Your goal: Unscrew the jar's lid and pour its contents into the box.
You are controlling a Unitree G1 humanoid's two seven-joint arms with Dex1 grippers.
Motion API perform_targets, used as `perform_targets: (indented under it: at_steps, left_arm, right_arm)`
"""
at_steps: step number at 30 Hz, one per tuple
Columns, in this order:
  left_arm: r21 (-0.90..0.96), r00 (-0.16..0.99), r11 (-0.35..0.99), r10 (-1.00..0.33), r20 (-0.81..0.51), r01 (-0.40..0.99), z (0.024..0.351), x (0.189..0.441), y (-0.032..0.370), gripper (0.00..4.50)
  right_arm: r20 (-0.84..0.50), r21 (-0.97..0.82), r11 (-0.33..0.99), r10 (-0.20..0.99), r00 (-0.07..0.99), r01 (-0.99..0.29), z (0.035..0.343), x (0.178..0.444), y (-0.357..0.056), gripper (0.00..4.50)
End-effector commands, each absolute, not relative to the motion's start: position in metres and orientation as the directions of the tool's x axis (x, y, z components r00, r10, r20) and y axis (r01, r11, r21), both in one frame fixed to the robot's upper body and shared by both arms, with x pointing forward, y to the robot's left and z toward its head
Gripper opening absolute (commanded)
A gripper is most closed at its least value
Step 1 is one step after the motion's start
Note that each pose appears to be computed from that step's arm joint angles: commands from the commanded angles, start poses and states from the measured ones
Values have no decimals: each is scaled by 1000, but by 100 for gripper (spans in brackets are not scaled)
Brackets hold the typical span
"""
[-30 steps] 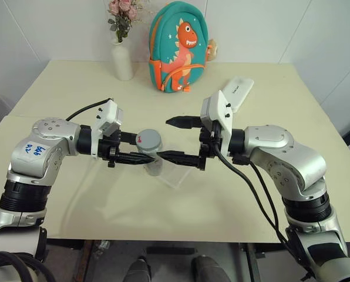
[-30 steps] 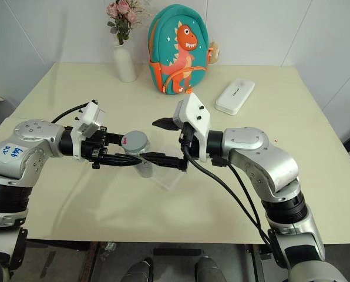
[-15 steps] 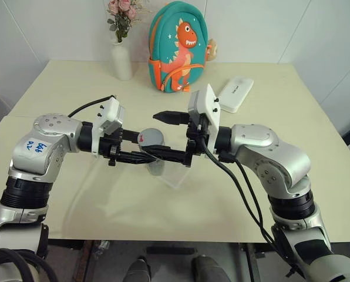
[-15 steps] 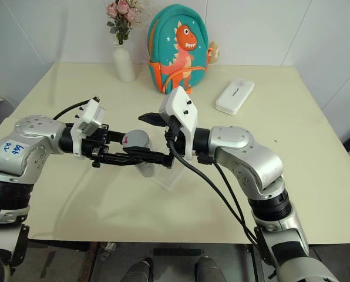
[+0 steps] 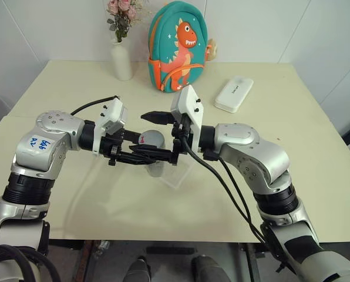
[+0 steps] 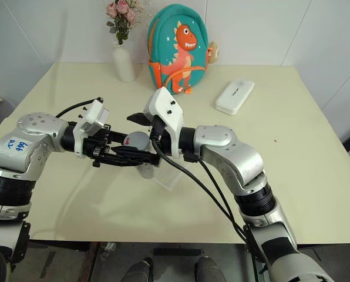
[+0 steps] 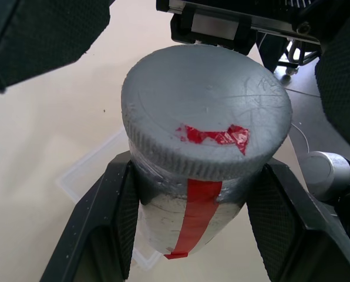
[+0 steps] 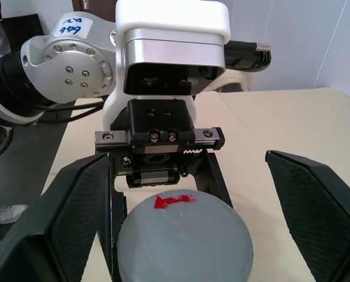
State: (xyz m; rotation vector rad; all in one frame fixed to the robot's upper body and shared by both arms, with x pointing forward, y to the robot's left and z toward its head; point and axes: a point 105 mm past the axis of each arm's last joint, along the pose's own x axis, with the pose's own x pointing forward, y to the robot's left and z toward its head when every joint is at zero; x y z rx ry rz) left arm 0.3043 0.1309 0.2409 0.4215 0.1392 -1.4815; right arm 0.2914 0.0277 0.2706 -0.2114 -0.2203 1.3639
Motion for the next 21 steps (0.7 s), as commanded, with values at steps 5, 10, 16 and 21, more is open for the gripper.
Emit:
perform_targets:
  at_steps: [5,10,16,21]
  left_arm:
    - [241,103,17,-932,-347,970,253,302,130,239]
    - [245,107,21,-933,-344,969,254,303,131,239]
    - [245,111,26,-934,-339,969,255,302,132,239]
    - [247,118,33,-935,-336,969,255,302,133,239]
  right_arm:
    - [52,-305,190,982,183,-933,274,288,33,445]
    - [47,-303,208,978,203,-930,271,293,31,445]
    - [48,-317,244,969,242,-916,273,299,22,445]
    - [37,-322,262,964,264,-910,273,301,15,445]
